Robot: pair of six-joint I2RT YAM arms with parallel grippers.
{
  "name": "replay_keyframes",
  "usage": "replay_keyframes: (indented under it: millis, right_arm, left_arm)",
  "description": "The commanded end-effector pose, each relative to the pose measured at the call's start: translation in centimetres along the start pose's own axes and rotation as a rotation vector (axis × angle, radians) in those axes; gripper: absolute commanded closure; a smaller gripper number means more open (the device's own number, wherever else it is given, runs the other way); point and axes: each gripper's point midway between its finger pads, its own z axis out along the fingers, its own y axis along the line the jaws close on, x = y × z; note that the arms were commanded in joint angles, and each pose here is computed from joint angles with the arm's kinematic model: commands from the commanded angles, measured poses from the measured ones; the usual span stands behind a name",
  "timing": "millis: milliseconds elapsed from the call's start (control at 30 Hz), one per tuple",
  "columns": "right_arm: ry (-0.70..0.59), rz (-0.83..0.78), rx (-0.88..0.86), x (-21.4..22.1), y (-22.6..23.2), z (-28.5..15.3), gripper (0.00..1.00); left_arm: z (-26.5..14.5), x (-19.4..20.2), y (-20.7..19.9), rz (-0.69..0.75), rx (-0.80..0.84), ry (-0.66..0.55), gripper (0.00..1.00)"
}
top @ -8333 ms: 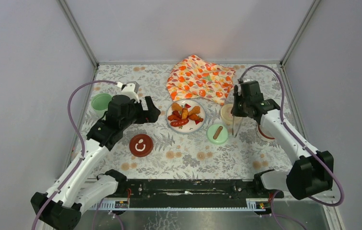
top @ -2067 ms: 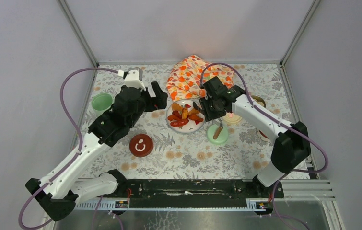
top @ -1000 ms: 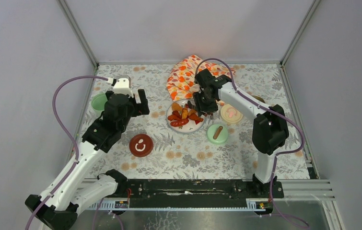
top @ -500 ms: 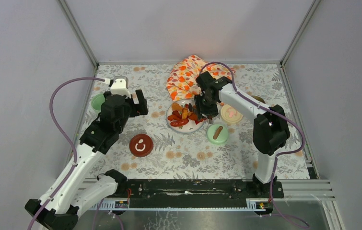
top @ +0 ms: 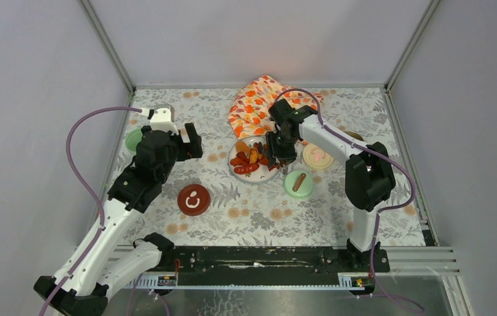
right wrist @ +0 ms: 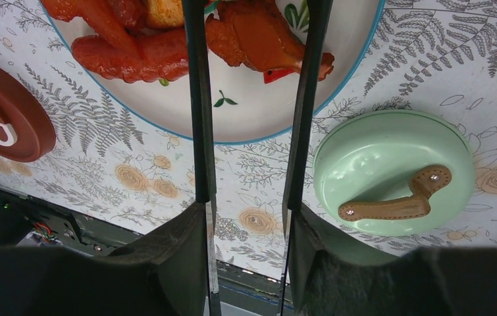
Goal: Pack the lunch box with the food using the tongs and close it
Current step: Pick up the fake food from the plate.
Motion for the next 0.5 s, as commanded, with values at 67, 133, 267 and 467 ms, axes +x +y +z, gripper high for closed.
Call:
replay_keyframes:
  millis: [67, 133, 267, 467]
  right_arm:
    - [-0.037, 0.030, -0.056, -2.2, 0.8, -0.4, 0.55]
    - [-0.038, 0.026, -0.054, -2.5, 0.8, -0.4, 0.55]
    - [-0.045, 0.016, -0.052, -3.2, 0.8, -0.7, 0.64]
    - [-0.068, -0.010, -0.068, -3.2, 1.2, -2.4, 0.80]
  left_arm:
    - [0.0, -1.2, -0.3, -0.029, 0.022, -0.052, 0.02]
    - [0.0, -1.1, -0.2, -0.029, 0.021, -0.051, 0.02]
    - [-0.1, -1.2, -0.2, -0.032, 0.020, -0.055, 0.02]
    - [-0.1, -1.2, -0.1, -0.035, 0.018, -0.055, 0.02]
